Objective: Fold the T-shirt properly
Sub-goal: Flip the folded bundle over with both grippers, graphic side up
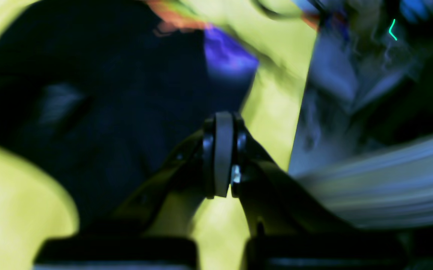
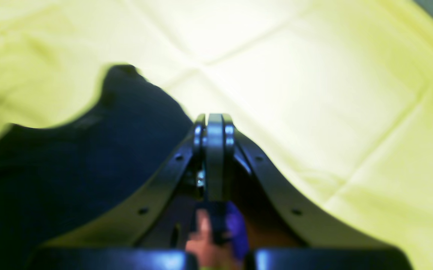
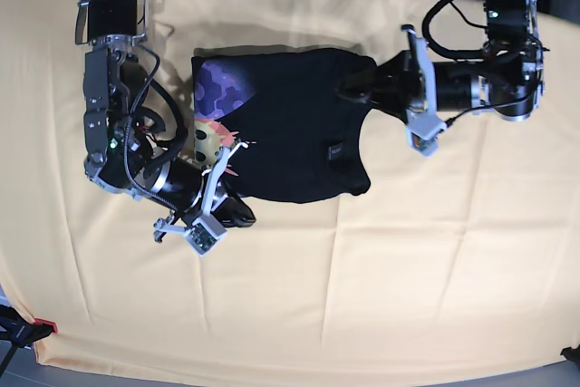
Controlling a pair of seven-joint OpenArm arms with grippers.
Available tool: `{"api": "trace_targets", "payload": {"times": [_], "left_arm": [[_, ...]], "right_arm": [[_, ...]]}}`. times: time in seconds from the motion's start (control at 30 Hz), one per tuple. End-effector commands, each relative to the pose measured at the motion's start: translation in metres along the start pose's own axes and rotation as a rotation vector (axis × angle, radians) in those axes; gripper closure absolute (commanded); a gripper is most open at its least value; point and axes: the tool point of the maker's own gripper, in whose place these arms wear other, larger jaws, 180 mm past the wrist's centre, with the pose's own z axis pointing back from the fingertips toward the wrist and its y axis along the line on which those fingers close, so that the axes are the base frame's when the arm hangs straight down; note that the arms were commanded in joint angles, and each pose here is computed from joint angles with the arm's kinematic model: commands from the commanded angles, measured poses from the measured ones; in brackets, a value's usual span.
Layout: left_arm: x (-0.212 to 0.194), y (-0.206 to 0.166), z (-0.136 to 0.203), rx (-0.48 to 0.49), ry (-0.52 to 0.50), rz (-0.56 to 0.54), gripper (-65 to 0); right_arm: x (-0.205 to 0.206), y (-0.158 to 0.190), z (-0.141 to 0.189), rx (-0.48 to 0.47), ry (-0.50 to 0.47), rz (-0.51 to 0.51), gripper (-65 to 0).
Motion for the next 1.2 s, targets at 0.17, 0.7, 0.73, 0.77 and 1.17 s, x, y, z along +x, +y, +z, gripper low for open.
{"api": "trace_targets", "payload": {"times": [0.17,0.7,0.73,0.77,1.17], "left_arm": [[-0.041,-0.020,-0.051,-0.018,0.237,-0.149,0.0],[-0.064,0.073,-0.062,0.176,0.378,-0.215,0.0],[-0.062,0.082,-0.061,0.188,0.366,-0.204,0.0],[-0.059,0.090,-0.060,0.199,0.359,-0.195,0.0],[-0.013,0.154,-0.053,0.319,0.133,-0.228,0.0]], "right_arm": [[-0.013,-0.052,-0.009,-0.023,0.085,-0.017,0.0],[-0.110,-0.003,0.009,0.196,0.384,-0.143,0.0],[-0.110,0.002,0.013,0.210,0.381,-0.152,0.0],[-0.110,0.006,0.017,0.221,0.372,-0.158,0.0],[-0.128,0.078,0.054,0.253,0.301,-0.214,0.0]]}}
